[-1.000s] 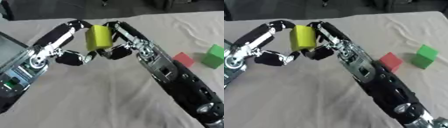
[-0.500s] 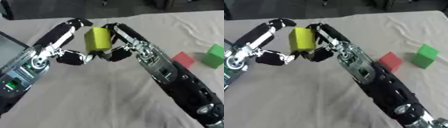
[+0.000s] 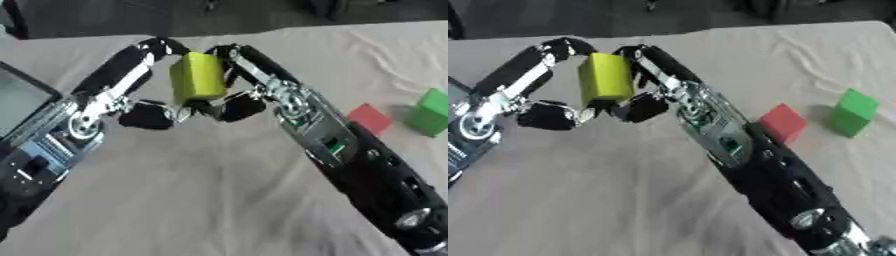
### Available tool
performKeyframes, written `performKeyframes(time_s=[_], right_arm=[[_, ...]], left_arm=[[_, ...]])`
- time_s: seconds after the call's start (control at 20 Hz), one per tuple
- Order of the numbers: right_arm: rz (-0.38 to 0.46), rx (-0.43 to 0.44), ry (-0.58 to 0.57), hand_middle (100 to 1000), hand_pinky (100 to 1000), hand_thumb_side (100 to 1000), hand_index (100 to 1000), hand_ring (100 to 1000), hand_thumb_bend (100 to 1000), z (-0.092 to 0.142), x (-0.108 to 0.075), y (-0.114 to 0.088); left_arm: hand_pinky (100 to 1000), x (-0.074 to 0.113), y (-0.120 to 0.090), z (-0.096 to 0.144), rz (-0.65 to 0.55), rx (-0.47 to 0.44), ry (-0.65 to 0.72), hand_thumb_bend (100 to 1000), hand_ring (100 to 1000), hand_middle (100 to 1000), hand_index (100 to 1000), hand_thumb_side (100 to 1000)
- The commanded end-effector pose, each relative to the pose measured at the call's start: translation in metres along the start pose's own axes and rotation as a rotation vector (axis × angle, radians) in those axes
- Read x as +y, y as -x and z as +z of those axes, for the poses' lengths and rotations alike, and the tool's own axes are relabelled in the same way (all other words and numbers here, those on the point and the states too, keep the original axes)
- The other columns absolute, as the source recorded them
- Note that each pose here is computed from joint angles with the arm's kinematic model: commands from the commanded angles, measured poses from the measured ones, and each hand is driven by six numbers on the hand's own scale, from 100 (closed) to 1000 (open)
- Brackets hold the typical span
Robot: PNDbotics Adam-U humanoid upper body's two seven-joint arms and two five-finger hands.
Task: Pick up the objects with one hand, pass them to the other hand, and then place them into the box on the other side of the table.
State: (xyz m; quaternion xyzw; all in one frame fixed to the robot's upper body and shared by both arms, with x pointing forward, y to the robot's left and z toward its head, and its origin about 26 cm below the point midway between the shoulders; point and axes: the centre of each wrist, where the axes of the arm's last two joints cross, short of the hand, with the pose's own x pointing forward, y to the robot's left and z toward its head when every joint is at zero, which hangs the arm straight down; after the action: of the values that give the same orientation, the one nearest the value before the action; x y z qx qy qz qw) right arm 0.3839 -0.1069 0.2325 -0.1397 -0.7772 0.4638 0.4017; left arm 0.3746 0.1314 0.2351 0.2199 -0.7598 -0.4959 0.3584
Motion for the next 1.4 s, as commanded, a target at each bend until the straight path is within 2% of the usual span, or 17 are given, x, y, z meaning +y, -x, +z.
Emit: performKeyframes(time_s=[0.05, 0.35, 0.55, 0.65, 0.8, 1.05, 1.25, 1.4], right_arm=[[0.023, -0.037, 0.018, 517, 564, 100, 557, 624, 100, -0.0005, -0.0086, -0.0098], [0.022, -0.038, 0.015, 516, 561, 100, 554, 621, 100, -0.0005, -0.0085, -0.0101], [0.021, -0.037, 0.015, 515, 559, 100, 553, 620, 100, -0.0002, -0.0085, -0.0098], [0.021, -0.036, 0.018, 514, 558, 100, 552, 619, 100, 0.0000, -0.0089, -0.0096], [0.022, -0.033, 0.019, 515, 558, 100, 553, 618, 100, 0.0002, -0.0090, -0.0092], [0.026, -0.024, 0.023, 519, 559, 100, 560, 619, 100, 0.0005, -0.0094, -0.0079], [0.034, -0.013, 0.029, 530, 570, 100, 574, 627, 100, 0.0011, -0.0103, -0.0063], [0.047, 0.000, 0.041, 548, 585, 100, 596, 640, 119, 0.0018, -0.0119, -0.0046]], left_arm=[[936, 0.0098, -0.0042, -0.0038, -0.015, -0.021, -0.024, 337, 1000, 866, 885, 298], [931, 0.0094, -0.0060, -0.0059, -0.015, -0.029, -0.031, 317, 1000, 860, 879, 281], [913, 0.0070, -0.0057, -0.0074, -0.003, -0.017, -0.042, 212, 1000, 835, 824, 230], [899, 0.0055, -0.0047, -0.0077, 0.008, -0.006, -0.046, 114, 987, 808, 792, 194], [866, 0.0049, -0.0043, -0.0076, 0.037, 0.012, -0.062, 100, 954, 761, 730, 146], [798, 0.0048, -0.0058, -0.0069, 0.082, 0.029, -0.102, 100, 876, 655, 609, 248], [753, 0.0052, -0.0065, -0.0057, 0.097, 0.026, -0.124, 100, 832, 607, 548, 309], [725, 0.0041, -0.0043, -0.0046, 0.086, 0.034, -0.123, 100, 796, 575, 516, 314]])
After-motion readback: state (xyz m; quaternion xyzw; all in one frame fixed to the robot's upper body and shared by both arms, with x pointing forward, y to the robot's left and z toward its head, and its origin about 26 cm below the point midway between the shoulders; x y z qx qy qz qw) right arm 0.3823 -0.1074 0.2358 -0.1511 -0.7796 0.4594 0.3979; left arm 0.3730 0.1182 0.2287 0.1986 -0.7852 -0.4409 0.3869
